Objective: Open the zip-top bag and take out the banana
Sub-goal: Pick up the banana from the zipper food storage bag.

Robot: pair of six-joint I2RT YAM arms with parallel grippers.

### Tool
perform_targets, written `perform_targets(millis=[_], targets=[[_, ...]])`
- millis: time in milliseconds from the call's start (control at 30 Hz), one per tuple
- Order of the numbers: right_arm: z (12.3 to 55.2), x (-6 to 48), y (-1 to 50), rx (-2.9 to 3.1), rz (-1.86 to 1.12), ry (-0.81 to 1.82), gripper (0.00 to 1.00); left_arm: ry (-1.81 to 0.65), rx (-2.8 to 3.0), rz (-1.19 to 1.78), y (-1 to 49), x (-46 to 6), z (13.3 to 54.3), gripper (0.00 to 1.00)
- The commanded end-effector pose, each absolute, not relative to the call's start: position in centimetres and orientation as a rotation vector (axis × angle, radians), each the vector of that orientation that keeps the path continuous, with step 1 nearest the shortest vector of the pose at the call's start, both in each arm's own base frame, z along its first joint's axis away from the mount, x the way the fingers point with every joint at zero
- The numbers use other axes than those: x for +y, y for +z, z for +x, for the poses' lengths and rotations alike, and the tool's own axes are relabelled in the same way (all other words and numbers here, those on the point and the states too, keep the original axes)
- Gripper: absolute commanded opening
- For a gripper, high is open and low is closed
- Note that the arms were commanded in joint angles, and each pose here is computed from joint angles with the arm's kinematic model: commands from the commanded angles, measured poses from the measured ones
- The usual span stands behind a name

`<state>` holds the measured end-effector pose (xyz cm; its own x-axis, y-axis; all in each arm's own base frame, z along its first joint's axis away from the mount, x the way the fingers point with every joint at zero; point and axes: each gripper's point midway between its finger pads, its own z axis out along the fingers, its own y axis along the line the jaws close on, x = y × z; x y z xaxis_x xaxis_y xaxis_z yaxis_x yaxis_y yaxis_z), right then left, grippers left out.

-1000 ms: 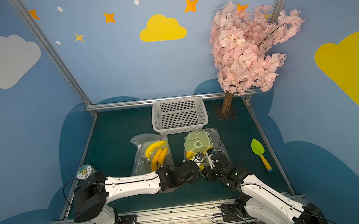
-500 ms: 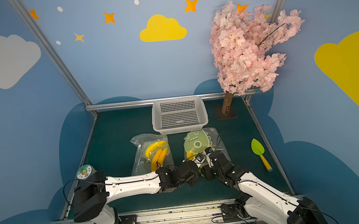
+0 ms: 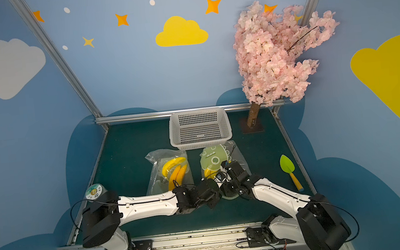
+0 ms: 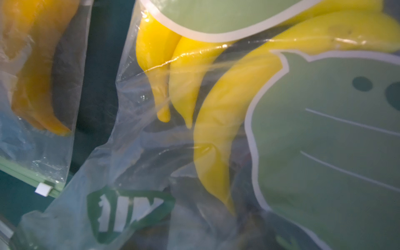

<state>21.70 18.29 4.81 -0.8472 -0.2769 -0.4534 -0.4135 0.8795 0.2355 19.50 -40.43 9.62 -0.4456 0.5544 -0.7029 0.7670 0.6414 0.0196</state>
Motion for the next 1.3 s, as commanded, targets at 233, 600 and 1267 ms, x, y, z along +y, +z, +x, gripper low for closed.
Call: perform_targets(millis=[233,600,1267], targets=[[21.2,19.0,3.8,2.756,-0.590,0.455,0.38,-0.422,2.217,0.950,9.7,-39.2,20.1,0.03],[21.7,19.0,3.2,2.814,-0.562,0.394,0.27,-0.396,2.250,0.910,9.0,-38.4,20.6,0.03],[20.7,19.8,2.9,2.895,-0.591,0.452,0.00,-0.325,2.298,0.871,8.0,-37.2,21.4,0.03]])
